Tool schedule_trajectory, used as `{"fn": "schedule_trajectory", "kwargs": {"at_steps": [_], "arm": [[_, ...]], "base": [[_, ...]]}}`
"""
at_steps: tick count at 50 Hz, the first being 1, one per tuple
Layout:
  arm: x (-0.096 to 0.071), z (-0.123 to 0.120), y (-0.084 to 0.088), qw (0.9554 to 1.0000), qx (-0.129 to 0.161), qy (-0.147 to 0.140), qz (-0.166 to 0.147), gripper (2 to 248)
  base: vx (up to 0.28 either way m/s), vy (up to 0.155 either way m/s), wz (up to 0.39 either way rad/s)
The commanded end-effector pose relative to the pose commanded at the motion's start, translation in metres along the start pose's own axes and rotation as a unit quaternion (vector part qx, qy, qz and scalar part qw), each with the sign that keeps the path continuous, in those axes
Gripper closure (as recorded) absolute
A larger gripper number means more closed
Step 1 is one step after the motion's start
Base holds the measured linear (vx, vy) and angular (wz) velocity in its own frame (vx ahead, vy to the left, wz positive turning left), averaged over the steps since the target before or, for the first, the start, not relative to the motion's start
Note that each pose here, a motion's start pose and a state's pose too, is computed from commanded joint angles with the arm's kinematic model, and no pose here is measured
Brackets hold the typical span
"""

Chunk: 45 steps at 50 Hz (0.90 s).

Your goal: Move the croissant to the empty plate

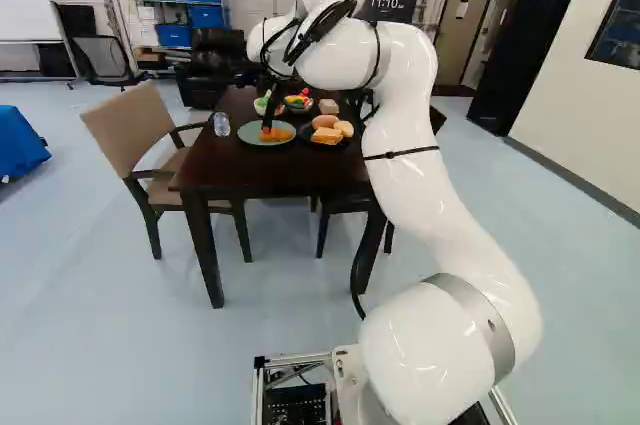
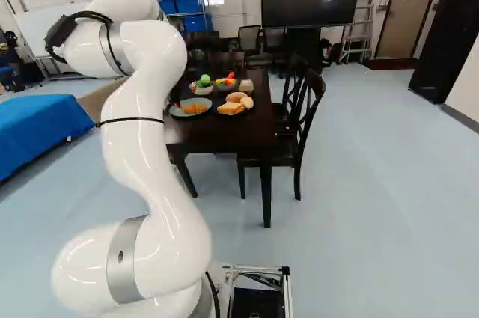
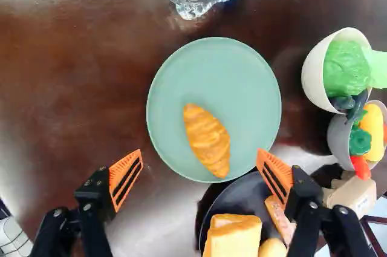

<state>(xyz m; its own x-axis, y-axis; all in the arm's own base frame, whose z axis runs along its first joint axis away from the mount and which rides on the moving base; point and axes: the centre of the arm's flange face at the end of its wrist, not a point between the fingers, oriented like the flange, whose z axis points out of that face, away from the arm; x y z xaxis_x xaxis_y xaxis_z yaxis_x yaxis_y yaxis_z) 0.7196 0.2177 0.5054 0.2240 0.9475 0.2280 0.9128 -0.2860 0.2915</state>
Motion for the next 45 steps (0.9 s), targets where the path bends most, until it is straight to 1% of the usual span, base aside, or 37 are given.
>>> {"fn": "schedule_trajectory", "kwargs": {"at_steps": [9,18,27,45], "arm": [[-0.002,-0.019,-0.012,1.0000,0.002,0.000,-0.002,3],[-0.011,-0.039,-0.020,1.0000,0.002,-0.001,0.000,3],[-0.023,-0.059,-0.025,1.0000,-0.001,-0.002,0.006,3],[-0.056,-0.071,-0.033,0.9996,0.006,-0.014,0.023,3]], "base": [[0.000,0.000,0.000],[0.000,0.000,0.000],[0.000,0.000,0.000],[0.000,0.000,0.000]]}}
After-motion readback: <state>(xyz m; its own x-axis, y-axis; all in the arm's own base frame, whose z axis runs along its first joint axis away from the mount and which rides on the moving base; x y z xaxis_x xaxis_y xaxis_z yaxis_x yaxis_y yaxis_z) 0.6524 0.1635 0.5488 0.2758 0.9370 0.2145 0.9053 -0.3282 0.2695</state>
